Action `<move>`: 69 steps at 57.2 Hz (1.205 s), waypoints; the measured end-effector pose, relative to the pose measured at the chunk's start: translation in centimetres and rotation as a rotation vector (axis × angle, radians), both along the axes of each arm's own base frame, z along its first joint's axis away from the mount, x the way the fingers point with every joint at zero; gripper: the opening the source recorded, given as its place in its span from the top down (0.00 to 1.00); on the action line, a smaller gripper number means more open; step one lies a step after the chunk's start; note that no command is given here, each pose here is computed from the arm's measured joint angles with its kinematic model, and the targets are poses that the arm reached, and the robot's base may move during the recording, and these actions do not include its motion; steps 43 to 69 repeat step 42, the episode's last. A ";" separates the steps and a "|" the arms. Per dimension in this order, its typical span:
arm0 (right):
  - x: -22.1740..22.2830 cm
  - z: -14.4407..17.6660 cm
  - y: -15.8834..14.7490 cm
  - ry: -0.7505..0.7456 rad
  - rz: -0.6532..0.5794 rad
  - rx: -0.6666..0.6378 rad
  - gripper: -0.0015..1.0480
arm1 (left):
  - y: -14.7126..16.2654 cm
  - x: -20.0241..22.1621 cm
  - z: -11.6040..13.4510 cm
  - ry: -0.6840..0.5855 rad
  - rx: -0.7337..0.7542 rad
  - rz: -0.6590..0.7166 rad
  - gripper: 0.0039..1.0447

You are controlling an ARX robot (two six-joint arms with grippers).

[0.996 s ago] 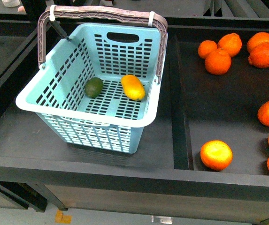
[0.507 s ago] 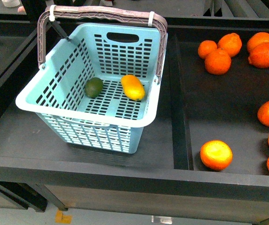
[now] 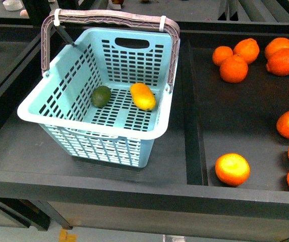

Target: Pick mango and avocado into basket

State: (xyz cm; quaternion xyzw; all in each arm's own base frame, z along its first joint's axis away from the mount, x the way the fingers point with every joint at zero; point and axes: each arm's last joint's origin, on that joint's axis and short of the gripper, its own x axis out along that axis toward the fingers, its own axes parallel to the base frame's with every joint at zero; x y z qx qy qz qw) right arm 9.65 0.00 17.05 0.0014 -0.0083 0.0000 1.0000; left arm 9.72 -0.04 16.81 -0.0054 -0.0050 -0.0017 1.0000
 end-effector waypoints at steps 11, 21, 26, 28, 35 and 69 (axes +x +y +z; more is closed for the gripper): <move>0.0 0.0 0.0 0.000 0.000 0.000 0.08 | 0.0 0.0 0.0 0.000 0.000 0.000 0.25; 0.0 0.0 0.0 0.000 0.000 0.000 0.08 | 0.0 0.0 0.0 0.000 0.001 0.000 0.08; 0.0 0.0 0.0 0.000 0.000 0.000 0.08 | 0.0 0.0 0.0 0.000 0.002 0.000 0.08; 0.0 0.0 0.0 0.000 0.000 0.000 0.08 | 0.0 0.0 0.0 0.000 0.001 0.000 0.08; 0.0 0.0 0.0 0.000 0.000 0.000 0.08 | 0.0 0.0 0.0 0.000 0.001 0.000 0.08; 0.0 0.0 0.0 0.000 0.000 0.000 0.08 | 0.0 0.0 0.0 0.000 0.001 0.000 0.08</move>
